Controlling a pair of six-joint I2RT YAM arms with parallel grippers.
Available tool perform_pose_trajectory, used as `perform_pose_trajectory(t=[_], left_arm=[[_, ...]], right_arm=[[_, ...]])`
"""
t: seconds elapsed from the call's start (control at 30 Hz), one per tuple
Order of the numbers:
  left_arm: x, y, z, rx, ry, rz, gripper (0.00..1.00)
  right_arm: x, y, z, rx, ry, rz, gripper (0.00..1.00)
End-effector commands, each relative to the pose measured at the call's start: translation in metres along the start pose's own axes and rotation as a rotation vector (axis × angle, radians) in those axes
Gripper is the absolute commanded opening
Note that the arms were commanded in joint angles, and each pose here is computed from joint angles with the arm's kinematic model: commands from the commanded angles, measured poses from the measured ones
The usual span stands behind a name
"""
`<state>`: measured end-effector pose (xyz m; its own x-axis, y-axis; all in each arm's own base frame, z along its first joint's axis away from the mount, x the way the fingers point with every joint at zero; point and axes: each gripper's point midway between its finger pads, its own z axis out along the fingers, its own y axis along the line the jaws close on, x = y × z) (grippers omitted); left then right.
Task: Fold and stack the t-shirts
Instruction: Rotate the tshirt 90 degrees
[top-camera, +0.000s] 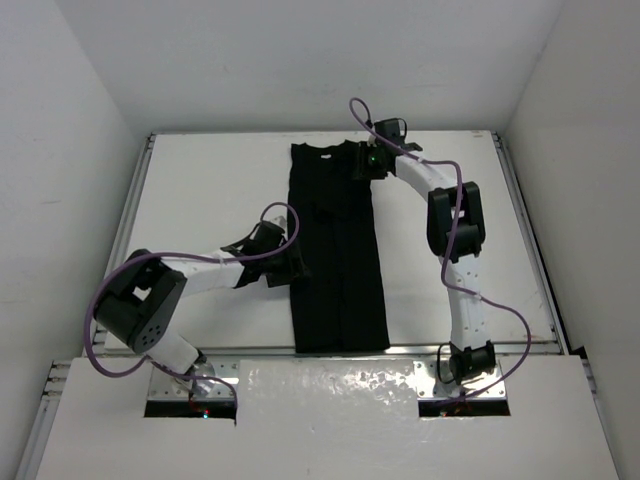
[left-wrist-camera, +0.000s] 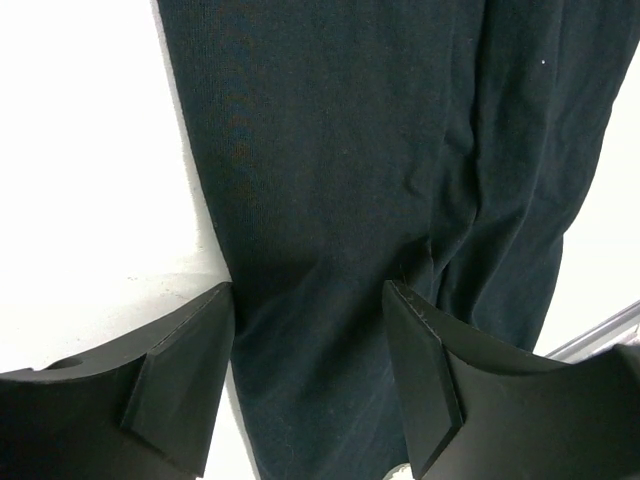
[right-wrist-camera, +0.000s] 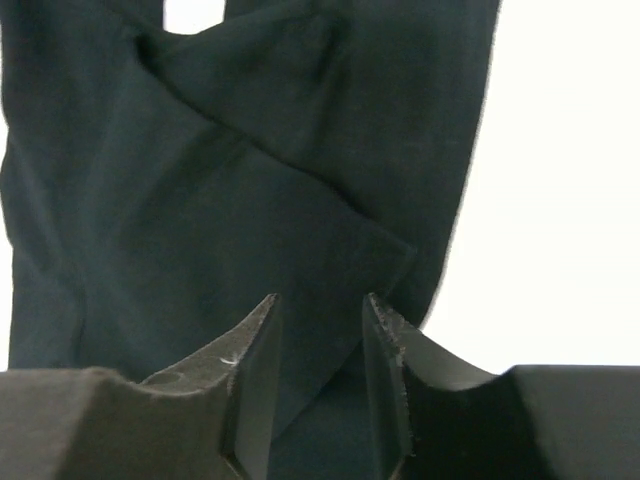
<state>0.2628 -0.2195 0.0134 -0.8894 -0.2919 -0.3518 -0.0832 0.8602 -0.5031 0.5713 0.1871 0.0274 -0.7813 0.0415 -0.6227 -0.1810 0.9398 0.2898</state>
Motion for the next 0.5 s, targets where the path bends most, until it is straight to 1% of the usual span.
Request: perform_pose_trajectory(t=[0.0, 0.03, 0.07, 0.1, 0.17, 0.2, 0.23, 0.3, 0.4, 0.47], left_arm=[[0.024, 0.046, 0.004, -0.178, 0.07, 0.032, 0.6], [0.024, 0.046, 0.004, -0.182, 0.067, 0.032, 0.6], [0.023, 0.047, 0.004, -0.183, 0.063, 0.031, 0.6], [0.022, 0.048, 0.005, -0.188, 0.059, 0.039, 0.61], [0.022, 0.052, 0.007, -0.205, 0.06, 0.041, 0.62], [0.02, 0.053, 0.008, -0.214, 0.055, 0.042, 0.63], [0.021, 0.053, 0.01, -0.217, 0.061, 0.041, 0.63], [0.022, 0.053, 0.012, -0.215, 0.067, 0.038, 0.63], [0.021, 0.053, 0.011, -0.212, 0.061, 0.032, 0.63], [0.021, 0.053, 0.01, -0.217, 0.058, 0.035, 0.63]], right_arm=[[-0.014, -0.014, -0.005, 0.076, -0.035, 0.016, 0.39], [-0.019, -0.013, -0.008, 0.071, -0.063, 0.01, 0.44], [-0.009, -0.013, -0.017, 0.071, -0.058, 0.011, 0.46], [-0.015, -0.009, -0.019, 0.054, -0.091, 0.006, 0.49], [-0.015, -0.01, -0.019, 0.053, -0.085, 0.005, 0.49], [-0.01, -0.009, -0.016, 0.04, -0.06, 0.003, 0.49], [-0.017, -0.006, -0.014, 0.031, -0.067, 0.002, 0.48], [-0.009, -0.007, -0.003, 0.02, -0.039, 0.007, 0.43], [-0.009, -0.008, -0.001, 0.024, -0.049, 0.006, 0.43], [-0.01, -0.011, -0.003, 0.052, -0.061, 0.008, 0.46]])
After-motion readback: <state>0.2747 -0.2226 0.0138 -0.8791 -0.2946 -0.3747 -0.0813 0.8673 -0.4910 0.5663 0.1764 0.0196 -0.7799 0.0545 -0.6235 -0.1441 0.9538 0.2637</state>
